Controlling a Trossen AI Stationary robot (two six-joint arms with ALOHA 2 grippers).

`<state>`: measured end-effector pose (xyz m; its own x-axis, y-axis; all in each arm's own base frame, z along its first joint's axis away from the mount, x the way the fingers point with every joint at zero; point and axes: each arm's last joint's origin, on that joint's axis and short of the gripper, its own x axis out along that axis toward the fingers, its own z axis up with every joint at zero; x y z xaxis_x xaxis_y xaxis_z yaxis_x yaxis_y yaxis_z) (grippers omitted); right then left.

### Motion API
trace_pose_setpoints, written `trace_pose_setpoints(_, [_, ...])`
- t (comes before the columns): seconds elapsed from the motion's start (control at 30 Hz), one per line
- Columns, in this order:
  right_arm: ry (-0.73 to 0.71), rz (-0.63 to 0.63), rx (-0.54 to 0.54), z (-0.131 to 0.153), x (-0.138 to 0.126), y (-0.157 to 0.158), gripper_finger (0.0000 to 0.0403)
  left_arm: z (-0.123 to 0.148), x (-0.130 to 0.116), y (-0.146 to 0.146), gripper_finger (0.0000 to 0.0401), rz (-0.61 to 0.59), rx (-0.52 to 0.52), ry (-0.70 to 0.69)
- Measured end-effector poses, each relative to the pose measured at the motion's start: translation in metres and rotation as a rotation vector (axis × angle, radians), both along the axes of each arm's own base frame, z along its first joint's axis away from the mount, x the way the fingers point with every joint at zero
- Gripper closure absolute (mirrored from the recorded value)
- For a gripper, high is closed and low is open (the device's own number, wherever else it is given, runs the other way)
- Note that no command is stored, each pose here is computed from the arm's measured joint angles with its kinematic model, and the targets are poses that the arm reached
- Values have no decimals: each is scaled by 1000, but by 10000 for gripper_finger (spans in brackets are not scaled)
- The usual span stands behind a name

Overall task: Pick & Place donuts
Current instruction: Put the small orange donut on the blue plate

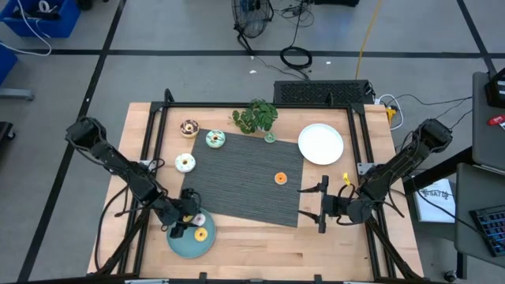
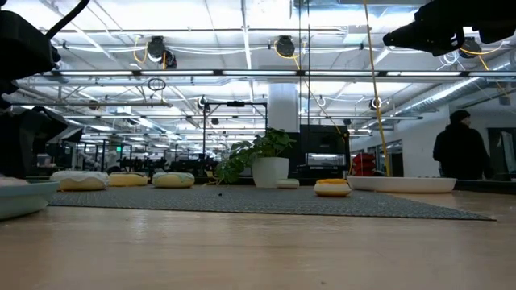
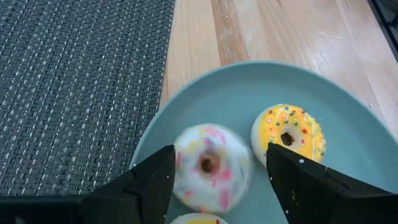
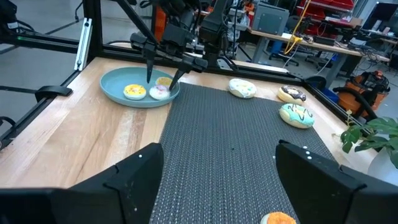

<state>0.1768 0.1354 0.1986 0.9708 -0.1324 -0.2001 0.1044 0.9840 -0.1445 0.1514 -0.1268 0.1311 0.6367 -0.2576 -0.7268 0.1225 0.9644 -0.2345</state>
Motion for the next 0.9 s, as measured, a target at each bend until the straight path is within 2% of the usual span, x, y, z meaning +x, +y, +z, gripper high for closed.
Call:
trace_pose_setpoints(0.2, [1, 0, -1, 0, 0, 0, 115, 1, 0, 0, 148, -30, 19, -14])
trace_pose_setpoints(0.33, [1, 0, -1, 0, 0, 0, 115, 11, 5, 3, 148, -52, 32, -89])
trace_pose_setpoints(0.47, [-2, 8, -33, 1, 0, 0, 115, 38, 15, 8, 148, -67, 35, -220])
trace_pose_setpoints(0.57, [-44, 20, -74, 7, 2, 1, 115, 63, 19, 17, 148, -89, 75, -342])
trace_pose_setpoints(0.63, [-77, 13, -56, 11, 4, 0, 115, 78, 18, 27, 148, -85, 111, -431])
trace_pose_setpoints(0.7, [-105, -5, -24, 14, 6, -2, 115, 89, 15, 40, 148, -18, 159, -490])
trace_pose_setpoints(0.8, [-110, -71, 23, 13, 14, -13, 115, 102, 8, 61, 148, 146, 274, -551])
trace_pose_setpoints(0.9, [-55, -173, 26, 5, 25, -33, 115, 109, 2, 75, 148, 293, 263, -569])
